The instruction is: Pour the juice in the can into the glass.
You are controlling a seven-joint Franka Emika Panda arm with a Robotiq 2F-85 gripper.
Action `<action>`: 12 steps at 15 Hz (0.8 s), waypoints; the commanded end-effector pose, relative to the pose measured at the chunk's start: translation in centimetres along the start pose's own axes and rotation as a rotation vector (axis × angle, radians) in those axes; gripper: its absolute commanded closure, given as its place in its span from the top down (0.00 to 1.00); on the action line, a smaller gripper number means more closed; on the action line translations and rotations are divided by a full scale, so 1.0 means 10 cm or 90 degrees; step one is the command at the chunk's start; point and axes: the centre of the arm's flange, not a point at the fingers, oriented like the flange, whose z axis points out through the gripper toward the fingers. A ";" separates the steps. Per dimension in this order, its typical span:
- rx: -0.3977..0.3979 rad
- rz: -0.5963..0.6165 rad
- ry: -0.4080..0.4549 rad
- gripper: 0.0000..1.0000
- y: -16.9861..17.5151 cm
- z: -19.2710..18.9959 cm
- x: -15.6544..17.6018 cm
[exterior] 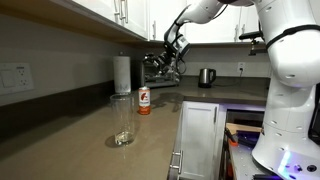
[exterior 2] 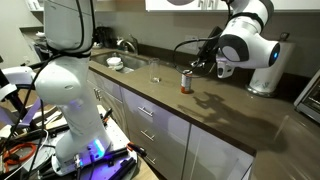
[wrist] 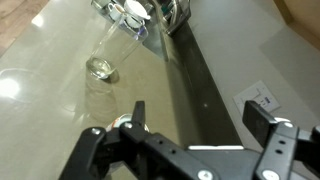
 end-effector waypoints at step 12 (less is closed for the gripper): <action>-0.030 0.060 -0.017 1.00 0.01 0.22 0.26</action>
